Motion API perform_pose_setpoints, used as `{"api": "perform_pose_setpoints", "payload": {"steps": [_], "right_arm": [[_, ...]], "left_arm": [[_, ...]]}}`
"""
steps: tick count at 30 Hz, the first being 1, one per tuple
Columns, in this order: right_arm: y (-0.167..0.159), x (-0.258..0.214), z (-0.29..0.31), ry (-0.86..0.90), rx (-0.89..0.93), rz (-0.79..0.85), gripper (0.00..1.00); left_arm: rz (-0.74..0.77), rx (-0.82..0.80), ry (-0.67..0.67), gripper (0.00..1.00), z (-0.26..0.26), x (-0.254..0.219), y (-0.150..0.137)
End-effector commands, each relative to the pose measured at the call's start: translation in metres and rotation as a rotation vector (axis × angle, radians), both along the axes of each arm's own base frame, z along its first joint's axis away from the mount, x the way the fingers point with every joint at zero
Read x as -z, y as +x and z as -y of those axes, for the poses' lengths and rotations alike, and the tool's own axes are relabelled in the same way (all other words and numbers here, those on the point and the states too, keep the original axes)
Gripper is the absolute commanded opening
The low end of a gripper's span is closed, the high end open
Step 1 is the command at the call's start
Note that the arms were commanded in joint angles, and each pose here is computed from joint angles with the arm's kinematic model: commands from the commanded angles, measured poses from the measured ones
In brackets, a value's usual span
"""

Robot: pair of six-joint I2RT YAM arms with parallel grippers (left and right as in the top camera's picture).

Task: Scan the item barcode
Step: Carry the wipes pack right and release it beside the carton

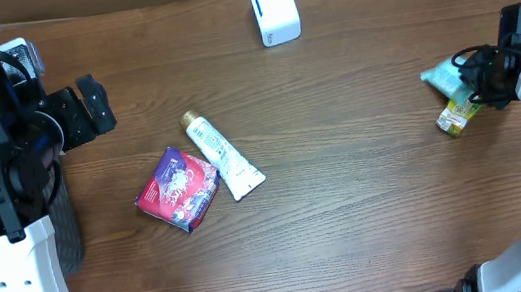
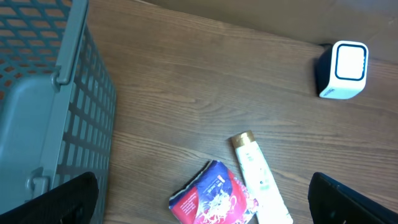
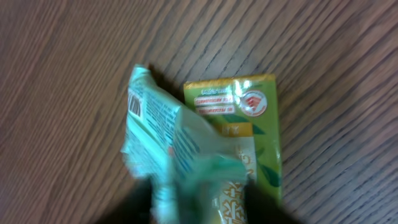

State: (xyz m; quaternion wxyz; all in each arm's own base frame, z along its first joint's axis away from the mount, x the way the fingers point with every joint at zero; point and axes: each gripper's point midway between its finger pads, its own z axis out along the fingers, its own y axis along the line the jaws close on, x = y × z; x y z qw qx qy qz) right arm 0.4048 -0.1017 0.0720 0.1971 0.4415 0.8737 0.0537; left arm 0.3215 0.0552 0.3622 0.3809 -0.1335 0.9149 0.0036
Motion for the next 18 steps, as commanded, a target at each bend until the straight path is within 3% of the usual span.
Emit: {"api": "perform_pose_setpoints", "payload": {"steps": [1, 6, 10, 14, 18], "right_arm": [[0.003, -0.011, -0.002, 0.008, -0.001, 0.026, 0.88], [0.006, -0.042, -0.004, 0.009, -0.009, 0.071, 0.90], [0.012, -0.091, -0.021, -0.009, -0.133, 0.146, 0.90], [0.016, -0.134, -0.074, 0.041, -0.362, 0.239, 0.91], [0.016, -0.143, -0.156, 0.156, -0.682, 0.312, 0.89]], "left_arm": [[0.011, -0.009, 0.005, 0.99, -0.002, -0.004, 0.000], [0.011, -0.009, 0.005, 1.00, -0.002, -0.004, 0.000], [0.011, -0.009, 0.005, 1.00, -0.002, -0.004, 0.000], [0.011, -0.009, 0.005, 0.99, -0.002, -0.004, 0.000], [0.011, -0.009, 0.005, 1.00, -0.002, -0.004, 0.000]]}}
